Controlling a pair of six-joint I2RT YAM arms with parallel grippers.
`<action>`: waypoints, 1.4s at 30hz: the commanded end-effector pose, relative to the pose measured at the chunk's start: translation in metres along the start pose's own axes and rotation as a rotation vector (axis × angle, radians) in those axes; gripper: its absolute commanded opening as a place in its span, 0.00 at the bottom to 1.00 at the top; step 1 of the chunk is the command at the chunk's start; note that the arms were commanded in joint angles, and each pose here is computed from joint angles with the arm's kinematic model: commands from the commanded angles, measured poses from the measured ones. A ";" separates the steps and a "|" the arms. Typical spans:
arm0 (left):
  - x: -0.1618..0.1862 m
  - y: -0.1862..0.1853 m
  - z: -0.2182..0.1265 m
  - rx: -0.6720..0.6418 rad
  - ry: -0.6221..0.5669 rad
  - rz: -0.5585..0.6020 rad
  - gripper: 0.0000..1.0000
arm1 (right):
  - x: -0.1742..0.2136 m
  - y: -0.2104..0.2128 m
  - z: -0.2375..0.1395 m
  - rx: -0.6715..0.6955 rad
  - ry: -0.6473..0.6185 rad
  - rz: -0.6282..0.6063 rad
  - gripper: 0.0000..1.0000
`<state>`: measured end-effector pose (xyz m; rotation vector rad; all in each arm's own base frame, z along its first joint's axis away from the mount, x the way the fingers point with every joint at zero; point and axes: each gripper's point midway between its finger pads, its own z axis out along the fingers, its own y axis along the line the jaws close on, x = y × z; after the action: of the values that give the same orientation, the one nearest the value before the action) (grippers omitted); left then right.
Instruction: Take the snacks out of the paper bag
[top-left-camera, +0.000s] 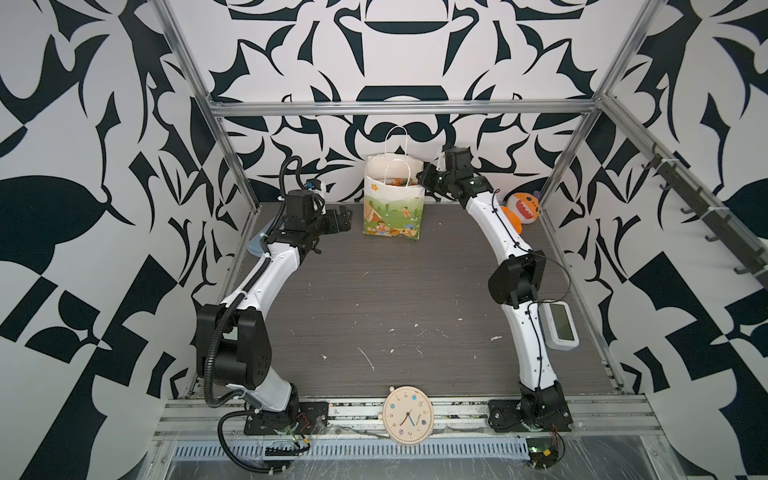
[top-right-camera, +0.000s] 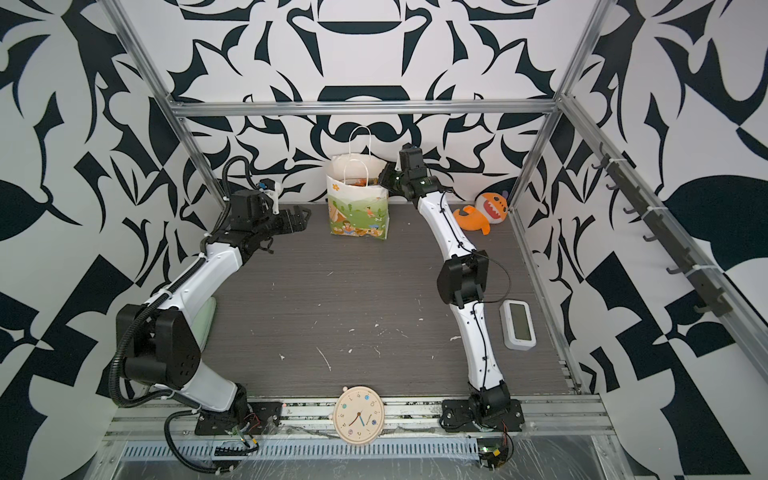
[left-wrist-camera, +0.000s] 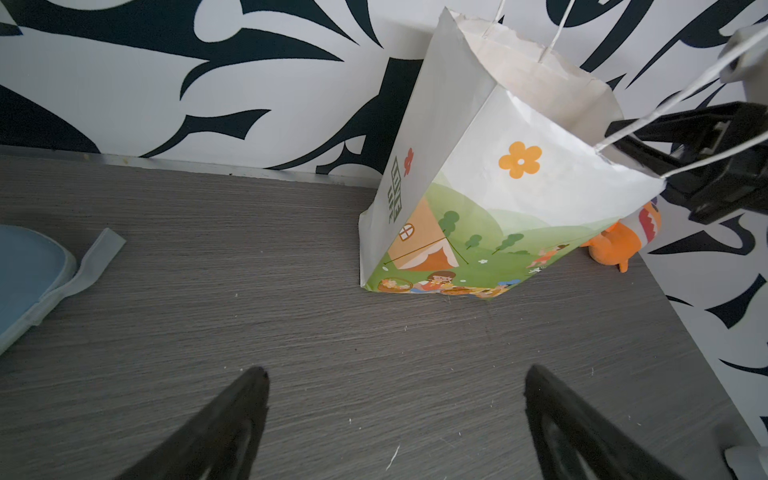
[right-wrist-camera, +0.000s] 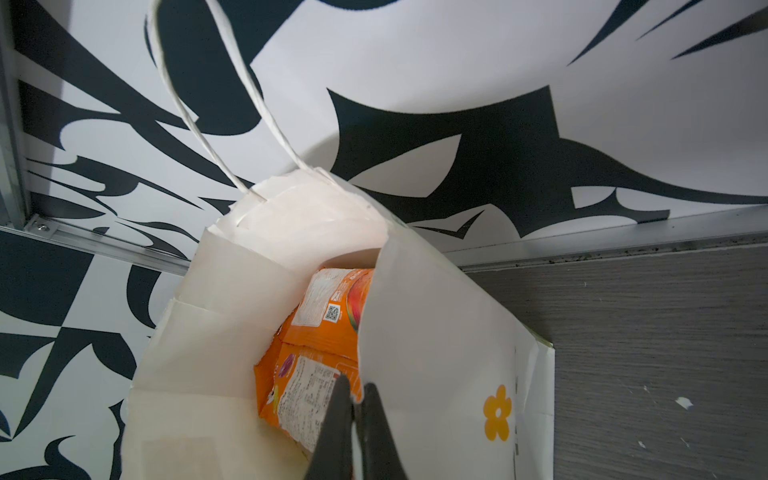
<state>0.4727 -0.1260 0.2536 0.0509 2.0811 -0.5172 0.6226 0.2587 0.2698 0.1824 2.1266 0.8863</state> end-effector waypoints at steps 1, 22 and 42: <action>-0.010 -0.001 -0.011 -0.018 -0.023 0.023 0.99 | -0.009 0.038 -0.030 -0.051 -0.018 -0.007 0.00; -0.024 0.003 -0.016 -0.062 -0.036 0.074 1.00 | 0.029 0.062 -0.065 -0.104 0.113 0.030 0.00; -0.035 0.008 -0.004 -0.068 -0.048 0.099 0.99 | 0.040 0.054 -0.115 -0.075 0.095 -0.021 0.00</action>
<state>0.4827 -0.1157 0.2748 0.1007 2.0505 -0.3951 0.5089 0.2546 0.2948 0.1614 2.2628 0.9586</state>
